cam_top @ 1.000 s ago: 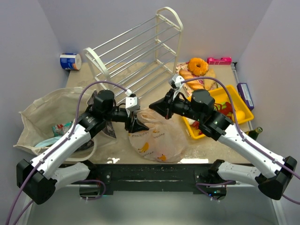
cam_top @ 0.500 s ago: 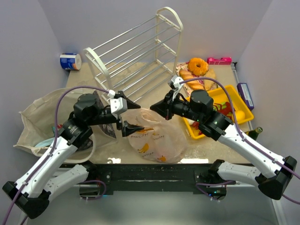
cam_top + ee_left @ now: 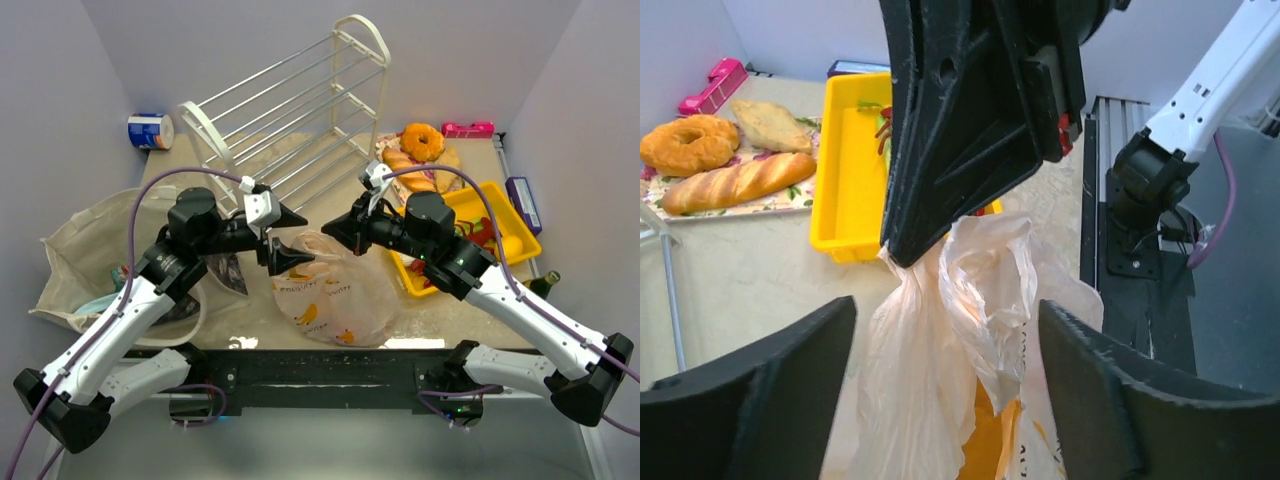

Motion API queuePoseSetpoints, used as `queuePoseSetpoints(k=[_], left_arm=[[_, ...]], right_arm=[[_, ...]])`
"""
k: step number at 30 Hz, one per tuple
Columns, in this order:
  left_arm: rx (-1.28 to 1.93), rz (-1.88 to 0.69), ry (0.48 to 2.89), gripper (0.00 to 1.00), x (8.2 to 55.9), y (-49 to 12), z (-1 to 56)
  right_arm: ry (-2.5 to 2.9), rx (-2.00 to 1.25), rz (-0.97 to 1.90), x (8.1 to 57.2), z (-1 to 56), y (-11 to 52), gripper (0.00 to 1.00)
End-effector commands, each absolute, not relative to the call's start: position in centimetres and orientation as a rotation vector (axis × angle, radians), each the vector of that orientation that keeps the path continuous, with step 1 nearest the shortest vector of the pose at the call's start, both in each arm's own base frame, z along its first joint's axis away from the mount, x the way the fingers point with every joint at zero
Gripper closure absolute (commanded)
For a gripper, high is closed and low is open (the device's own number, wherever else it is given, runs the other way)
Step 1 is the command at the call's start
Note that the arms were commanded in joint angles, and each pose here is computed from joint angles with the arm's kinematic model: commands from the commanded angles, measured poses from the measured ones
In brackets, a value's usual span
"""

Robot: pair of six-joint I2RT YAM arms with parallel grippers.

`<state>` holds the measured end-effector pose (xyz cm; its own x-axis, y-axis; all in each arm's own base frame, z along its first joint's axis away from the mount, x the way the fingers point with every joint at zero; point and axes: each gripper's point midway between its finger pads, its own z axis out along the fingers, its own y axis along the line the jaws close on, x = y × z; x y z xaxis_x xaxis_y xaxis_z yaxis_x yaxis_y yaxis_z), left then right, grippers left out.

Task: Place the mixed food into the grocery bags and tie them

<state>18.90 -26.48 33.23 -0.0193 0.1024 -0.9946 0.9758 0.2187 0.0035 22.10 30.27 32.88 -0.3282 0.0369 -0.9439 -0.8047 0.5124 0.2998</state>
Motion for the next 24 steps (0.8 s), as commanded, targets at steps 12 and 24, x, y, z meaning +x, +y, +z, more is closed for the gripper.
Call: queuePoseSetpoints(k=[12,24], left_arm=[[0.963,-0.991,1.438,0.97,21.0,-26.8,32.7],[0.857,-0.876,1.555,1.00,23.4,-25.3,30.6]], right_arm=[[1.611,-0.593,0.914,21.9,36.9,27.8,1.00],[1.531,-0.657,1.004,19.2,39.3,27.4,1.00]])
